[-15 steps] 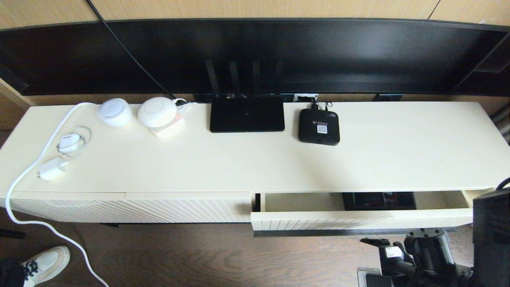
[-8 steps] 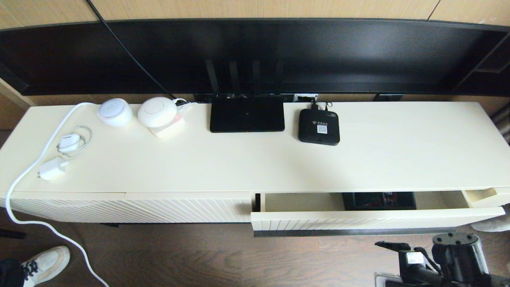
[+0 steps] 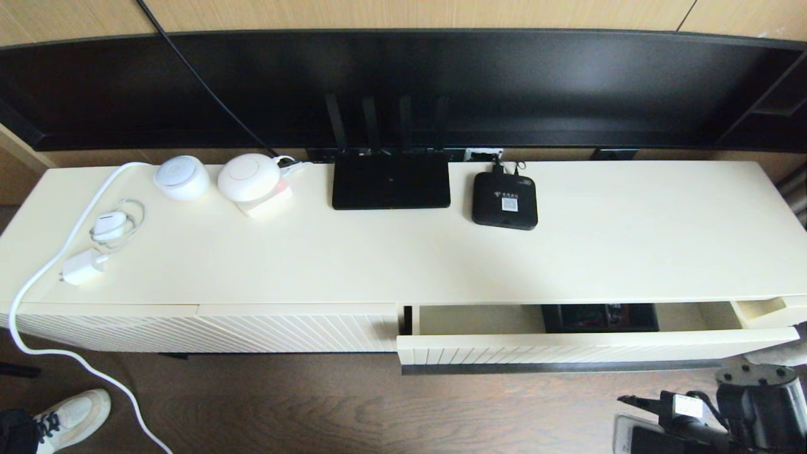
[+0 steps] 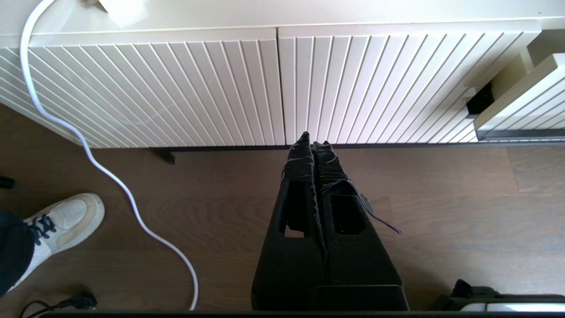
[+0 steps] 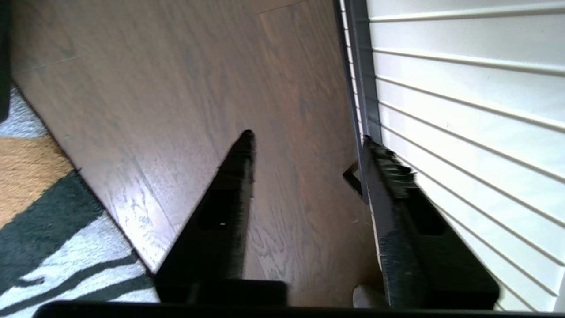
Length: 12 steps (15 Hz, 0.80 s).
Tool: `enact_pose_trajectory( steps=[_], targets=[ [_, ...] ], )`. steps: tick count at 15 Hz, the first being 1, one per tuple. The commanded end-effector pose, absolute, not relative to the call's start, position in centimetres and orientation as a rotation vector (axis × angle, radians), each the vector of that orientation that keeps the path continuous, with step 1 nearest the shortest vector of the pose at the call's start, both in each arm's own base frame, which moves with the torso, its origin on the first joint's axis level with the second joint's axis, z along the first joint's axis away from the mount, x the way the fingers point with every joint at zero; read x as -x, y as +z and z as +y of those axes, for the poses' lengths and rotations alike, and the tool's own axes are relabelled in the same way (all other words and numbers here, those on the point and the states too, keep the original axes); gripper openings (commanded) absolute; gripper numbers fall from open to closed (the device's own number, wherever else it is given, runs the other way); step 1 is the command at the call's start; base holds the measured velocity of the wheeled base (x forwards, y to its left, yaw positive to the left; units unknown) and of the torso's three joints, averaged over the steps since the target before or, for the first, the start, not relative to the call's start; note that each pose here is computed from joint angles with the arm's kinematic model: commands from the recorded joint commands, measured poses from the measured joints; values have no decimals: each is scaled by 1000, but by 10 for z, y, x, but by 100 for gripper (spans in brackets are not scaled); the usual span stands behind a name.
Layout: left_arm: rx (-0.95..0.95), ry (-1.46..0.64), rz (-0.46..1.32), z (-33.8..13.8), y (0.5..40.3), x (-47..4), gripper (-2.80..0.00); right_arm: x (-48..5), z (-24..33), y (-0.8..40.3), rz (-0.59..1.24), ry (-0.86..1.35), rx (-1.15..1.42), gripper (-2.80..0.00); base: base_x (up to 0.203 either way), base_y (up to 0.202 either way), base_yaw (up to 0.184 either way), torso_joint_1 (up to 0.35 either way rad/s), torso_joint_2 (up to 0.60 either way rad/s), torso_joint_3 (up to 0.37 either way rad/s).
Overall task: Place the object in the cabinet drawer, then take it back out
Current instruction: Open the drawer
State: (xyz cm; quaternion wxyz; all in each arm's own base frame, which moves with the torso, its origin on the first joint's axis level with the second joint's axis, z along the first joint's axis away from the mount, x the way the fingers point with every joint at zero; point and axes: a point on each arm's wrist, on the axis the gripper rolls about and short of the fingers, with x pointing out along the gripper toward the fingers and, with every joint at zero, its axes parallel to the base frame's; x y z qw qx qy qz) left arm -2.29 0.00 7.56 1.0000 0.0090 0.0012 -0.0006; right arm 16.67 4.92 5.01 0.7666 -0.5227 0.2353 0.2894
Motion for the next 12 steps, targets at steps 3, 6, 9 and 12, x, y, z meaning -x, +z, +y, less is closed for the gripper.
enact_pose_trajectory(
  steps=[3, 6, 9, 12],
  targets=[
    [-18, -2, 2, 0, 76, 23, -280, -158, 48, 74, 475, 616, 1134, -280, 0, 0, 0, 0, 0, 0],
    [-18, -2, 3, 0, 75, 23, -280, -146, 44, 97, 607, 662, 1087, -280, 0, 0, 0, 0, 0, 0],
    [-18, -2, 2, 0, 76, 23, -280, -129, 39, 121, 771, 704, 1023, -280, 0, 0, 0, 0, 0, 0],
    [-18, -2, 3, 0, 75, 23, -280, -113, 34, 156, 957, 717, 921, -280, 0, 0, 0, 0, 0, 0]
  ],
)
